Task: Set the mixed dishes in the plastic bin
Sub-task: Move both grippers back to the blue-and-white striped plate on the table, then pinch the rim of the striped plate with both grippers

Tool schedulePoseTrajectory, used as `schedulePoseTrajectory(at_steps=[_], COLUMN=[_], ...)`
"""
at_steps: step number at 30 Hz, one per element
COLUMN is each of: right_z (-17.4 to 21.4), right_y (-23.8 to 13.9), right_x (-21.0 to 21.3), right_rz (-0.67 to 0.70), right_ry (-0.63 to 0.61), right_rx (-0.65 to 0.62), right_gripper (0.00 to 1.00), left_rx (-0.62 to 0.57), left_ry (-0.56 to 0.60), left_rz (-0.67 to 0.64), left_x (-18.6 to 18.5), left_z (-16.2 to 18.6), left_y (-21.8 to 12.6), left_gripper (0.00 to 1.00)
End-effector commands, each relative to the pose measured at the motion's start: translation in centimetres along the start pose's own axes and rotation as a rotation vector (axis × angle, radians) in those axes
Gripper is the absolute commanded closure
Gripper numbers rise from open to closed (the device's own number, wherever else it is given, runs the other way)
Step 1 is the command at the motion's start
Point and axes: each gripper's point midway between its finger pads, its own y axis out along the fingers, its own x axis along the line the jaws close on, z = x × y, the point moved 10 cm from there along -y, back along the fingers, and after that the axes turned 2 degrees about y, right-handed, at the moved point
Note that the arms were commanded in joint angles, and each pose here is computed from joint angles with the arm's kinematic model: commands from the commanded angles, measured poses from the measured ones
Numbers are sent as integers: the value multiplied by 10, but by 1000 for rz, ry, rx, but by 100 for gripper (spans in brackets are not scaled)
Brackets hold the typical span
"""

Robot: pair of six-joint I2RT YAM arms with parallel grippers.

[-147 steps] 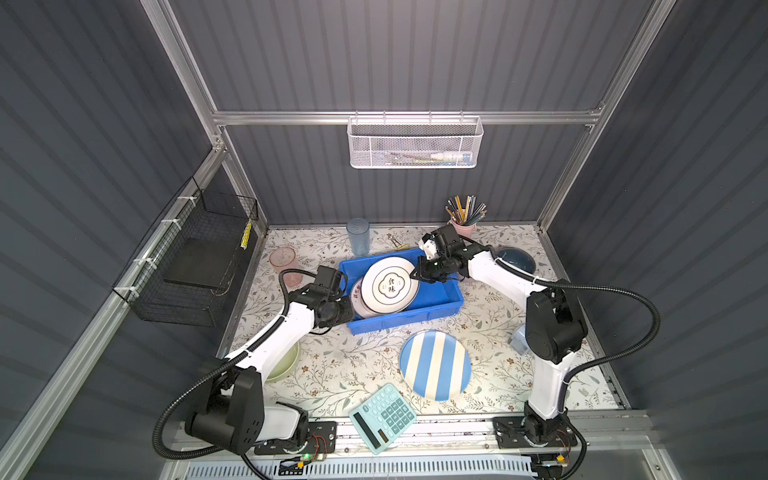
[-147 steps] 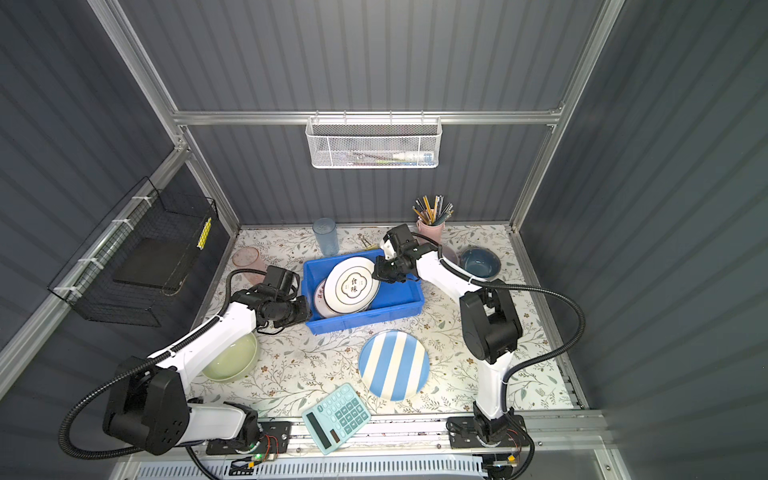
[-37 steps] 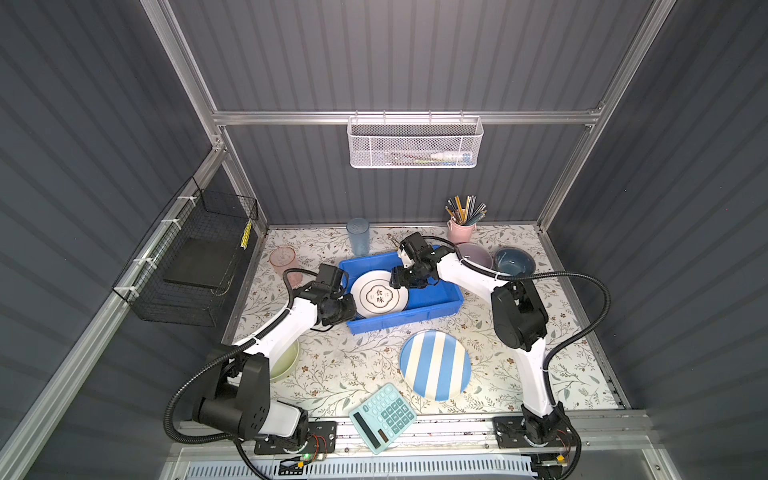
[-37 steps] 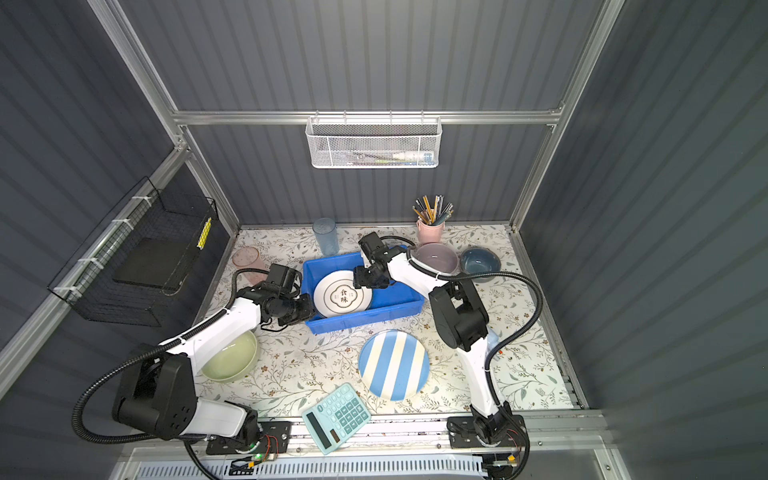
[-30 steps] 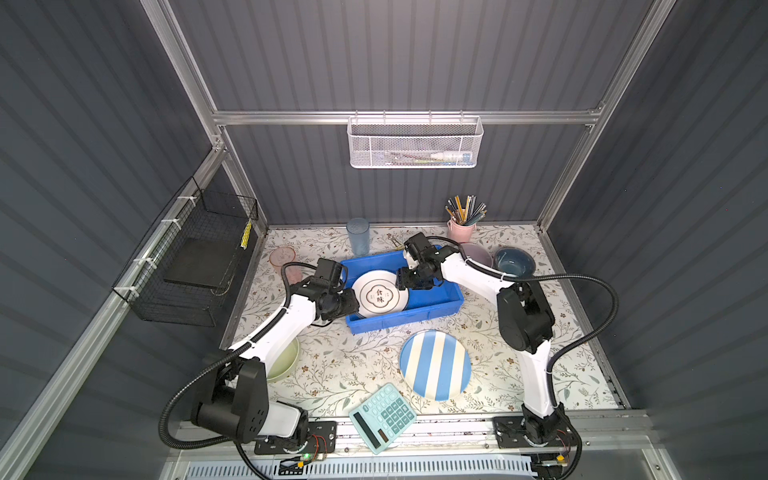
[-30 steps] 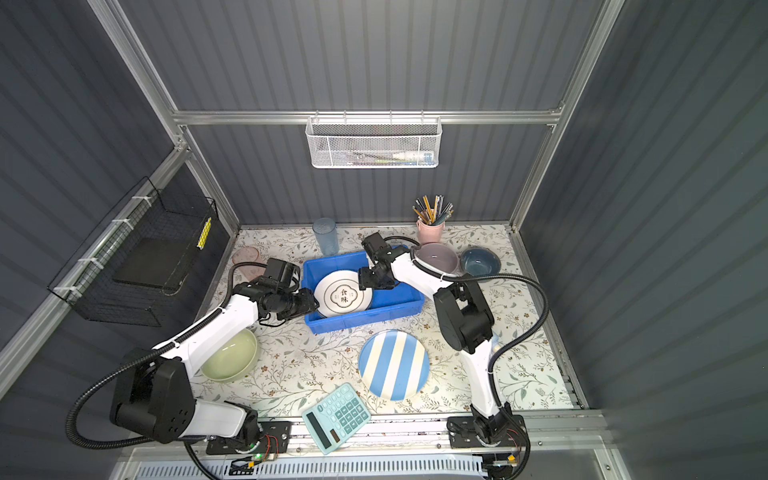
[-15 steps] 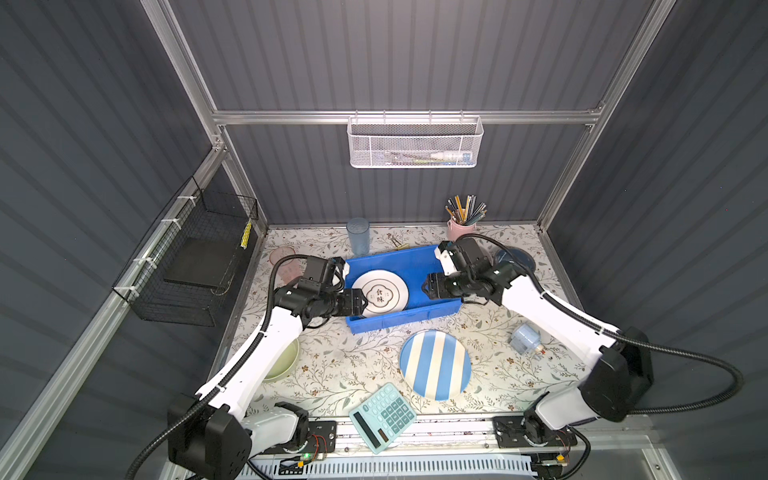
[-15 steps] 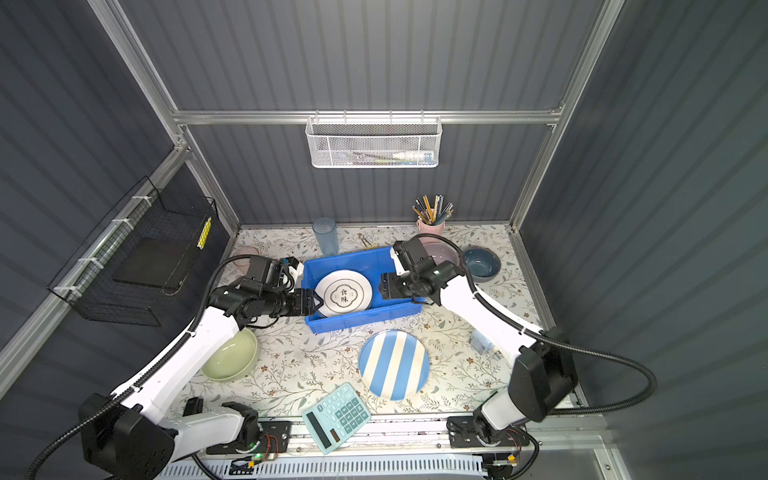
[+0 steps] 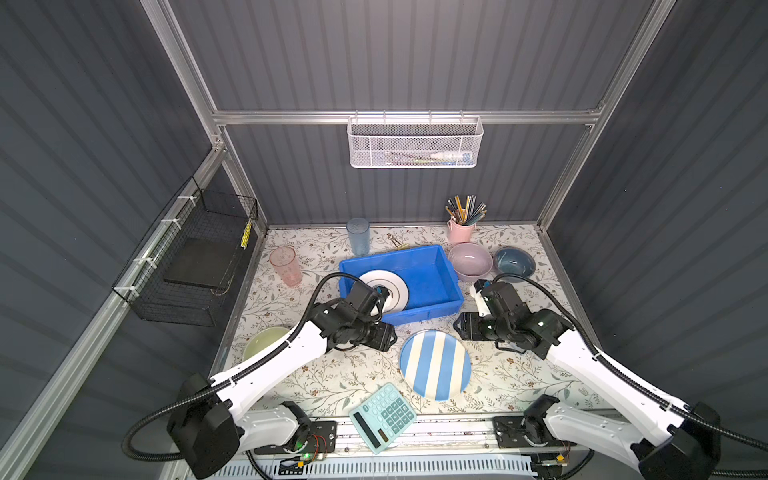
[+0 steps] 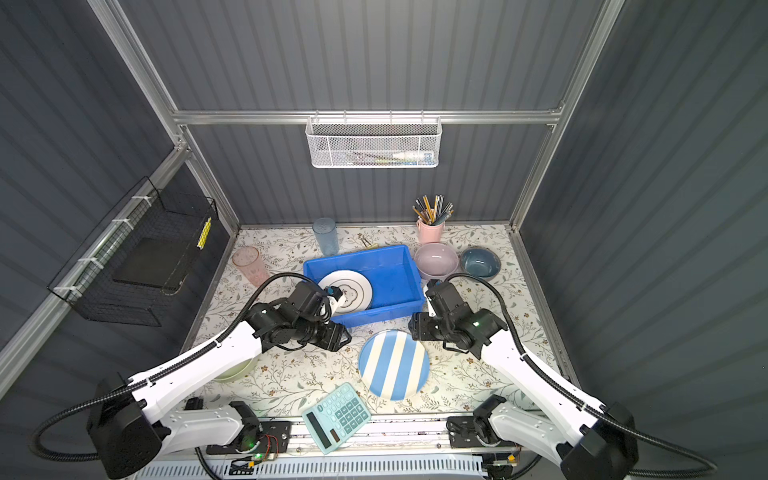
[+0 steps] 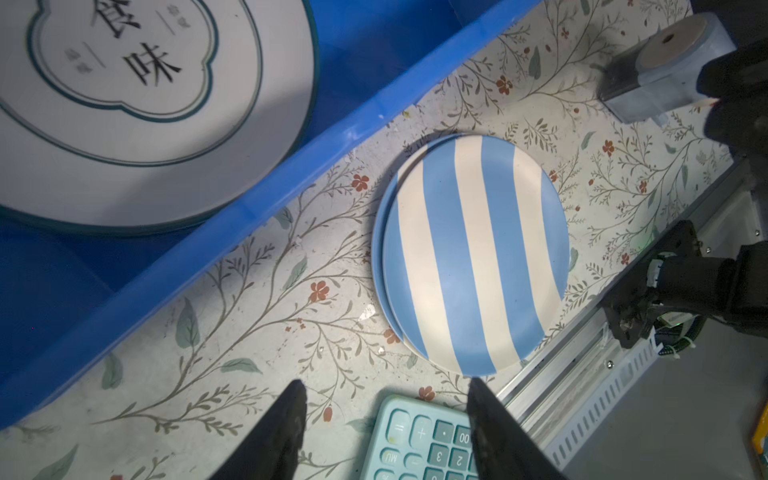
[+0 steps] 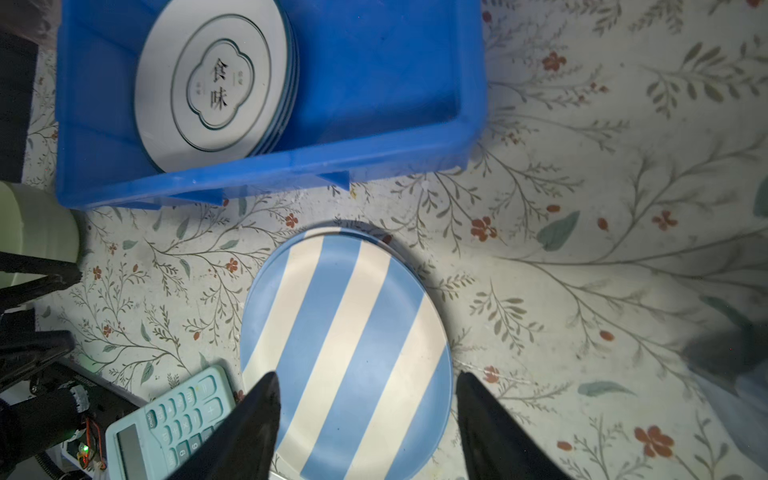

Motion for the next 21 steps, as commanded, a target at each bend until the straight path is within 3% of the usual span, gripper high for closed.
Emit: schedulePoseTrajectory(at_steps=[1,21], right_z=[17,69], right_y=[6,56], right_x=[-14,-39], right_rz=[47,12], right_ry=[81,193], right_rx=[41,232], right_gripper=[35,46], left_rx=[5,126], left_ry=[1,-17], left_rz=[-2,-23], left_x=[-7,-16], left_z=[2,16], left_y=[15,81], left_gripper=[41,59])
